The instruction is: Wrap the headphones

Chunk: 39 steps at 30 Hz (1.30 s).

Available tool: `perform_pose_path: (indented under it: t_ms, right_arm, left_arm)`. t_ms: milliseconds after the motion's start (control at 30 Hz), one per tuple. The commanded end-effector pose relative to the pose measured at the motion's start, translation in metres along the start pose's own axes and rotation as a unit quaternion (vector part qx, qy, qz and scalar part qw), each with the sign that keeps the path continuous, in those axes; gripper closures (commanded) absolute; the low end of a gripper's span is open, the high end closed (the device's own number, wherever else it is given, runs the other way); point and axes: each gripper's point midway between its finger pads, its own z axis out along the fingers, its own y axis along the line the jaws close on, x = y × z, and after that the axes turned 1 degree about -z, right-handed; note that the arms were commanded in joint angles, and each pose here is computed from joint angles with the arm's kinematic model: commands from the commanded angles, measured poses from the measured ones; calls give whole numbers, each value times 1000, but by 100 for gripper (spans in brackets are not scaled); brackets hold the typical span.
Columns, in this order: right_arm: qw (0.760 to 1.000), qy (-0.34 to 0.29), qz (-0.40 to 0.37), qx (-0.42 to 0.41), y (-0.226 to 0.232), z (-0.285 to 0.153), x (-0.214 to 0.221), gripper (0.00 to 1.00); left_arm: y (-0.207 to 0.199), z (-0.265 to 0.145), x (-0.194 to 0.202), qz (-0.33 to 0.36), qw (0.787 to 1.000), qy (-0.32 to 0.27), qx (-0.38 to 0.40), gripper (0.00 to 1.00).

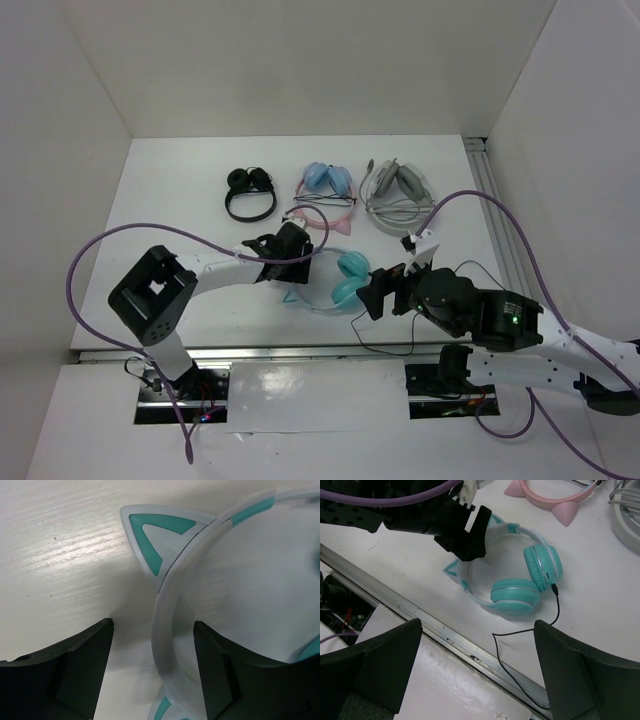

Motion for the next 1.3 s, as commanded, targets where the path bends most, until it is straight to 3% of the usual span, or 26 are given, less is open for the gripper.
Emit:
perform_pose_path:
  t_ms: [0,167,200,233,333,367,467,500,533,600,633,667,767,800,867,967,1167,1267]
  right_arm:
    - [999,-20,10,-23,11,1,-11,0]
    - [999,-27,14,-27,13,-2,-18,0]
    - [999,-27,14,-27,13,-2,-18,0]
    - [999,-27,14,-27,13,-2,-18,0]
    - [999,-23,16,-44,20,-3,-18,0]
    - [998,-23,13,-55,24,-4,-19,0]
    - [998,-27,16,-57,24,-4,-19,0]
    - [998,-27,16,-57,24,-4,-19,0]
    - [998,-27,16,-57,24,-4,-19,0]
    - [998,-28,16,-57,24,-2,-17,0]
    - [997,-33,19,-60,26,0,-18,0]
    - [997,-33,21,-66,29,1,-17,0]
    - [995,-46,21,-87,38,6,-19,0]
    - [995,-48,16,-87,38,10,-16,0]
    - [991,-71,15,-112,49,13,-23,0]
    - [985,-108,19,-133,59,17,-35,0]
    - [981,-154,-39,-114,68,37,-58,0]
    - [986,-138,-85,-47,67,79,-50,0]
  left_arm:
    - [-4,6,-2,5,1000,1,-1,23]
    - [1,10,7,4,1000,14,-24,52]
    - [4,10,12,5,999,20,-27,61]
    - [9,11,16,1,999,21,-37,83]
    - [20,12,24,2,997,32,-63,91]
    - [23,11,25,-1,997,33,-73,100]
    - [25,-5,42,12,993,58,-106,100]
    - [26,-9,34,-4,993,41,-112,100]
    - [22,-25,49,22,990,52,-126,100]
    - [16,-58,33,0,988,0,-152,100]
    - [28,-84,48,29,980,19,-194,100]
    - [26,-109,22,-20,975,-35,-217,100]
    - [51,-178,4,-49,949,-64,-306,100]
    - [52,-190,-1,5,956,-48,-290,100]
    - [52,-216,-17,-16,968,-65,-244,100]
    - [75,-244,-37,-48,968,-92,-226,100]
    - [147,-302,-99,-91,935,-168,-299,100]
    - [146,-328,-117,-126,933,-213,-260,100]
